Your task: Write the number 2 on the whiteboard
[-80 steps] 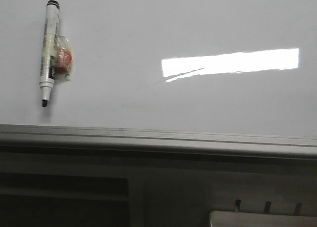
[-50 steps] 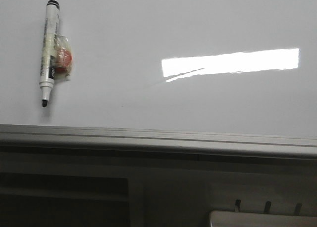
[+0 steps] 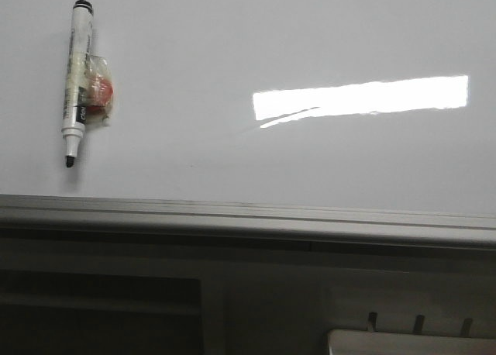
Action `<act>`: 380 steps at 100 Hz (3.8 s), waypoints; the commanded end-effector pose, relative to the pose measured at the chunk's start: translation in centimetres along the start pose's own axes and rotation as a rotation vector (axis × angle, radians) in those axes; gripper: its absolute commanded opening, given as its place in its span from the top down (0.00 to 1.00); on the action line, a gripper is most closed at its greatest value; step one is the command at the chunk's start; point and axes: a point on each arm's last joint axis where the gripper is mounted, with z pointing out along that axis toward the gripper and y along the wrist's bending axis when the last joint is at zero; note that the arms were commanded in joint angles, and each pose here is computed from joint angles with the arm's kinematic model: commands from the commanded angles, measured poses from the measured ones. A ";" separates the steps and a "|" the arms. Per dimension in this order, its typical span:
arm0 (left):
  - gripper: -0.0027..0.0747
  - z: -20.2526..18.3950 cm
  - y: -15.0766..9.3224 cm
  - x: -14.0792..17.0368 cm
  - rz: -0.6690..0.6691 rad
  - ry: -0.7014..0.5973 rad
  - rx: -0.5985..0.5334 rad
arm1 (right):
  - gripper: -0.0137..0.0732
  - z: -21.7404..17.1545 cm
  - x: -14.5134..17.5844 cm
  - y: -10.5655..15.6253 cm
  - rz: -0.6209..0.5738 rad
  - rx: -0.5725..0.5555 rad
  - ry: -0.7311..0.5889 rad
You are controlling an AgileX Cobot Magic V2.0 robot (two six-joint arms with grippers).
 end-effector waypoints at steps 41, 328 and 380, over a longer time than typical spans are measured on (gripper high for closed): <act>0.99 -0.2 0.1 -0.9 -0.018 -0.149 -0.005 | 0.91 -0.5 -2.7 0.2 -0.008 -0.019 -0.380; 0.46 10.8 -12.1 -5.1 -0.225 0.208 0.498 | 0.91 -5.1 -11.4 4.3 -0.112 -0.654 -0.221; 0.75 12.2 -12.7 -2.8 -0.242 0.282 0.425 | 0.91 -5.1 -11.5 4.2 -0.103 -0.642 -0.239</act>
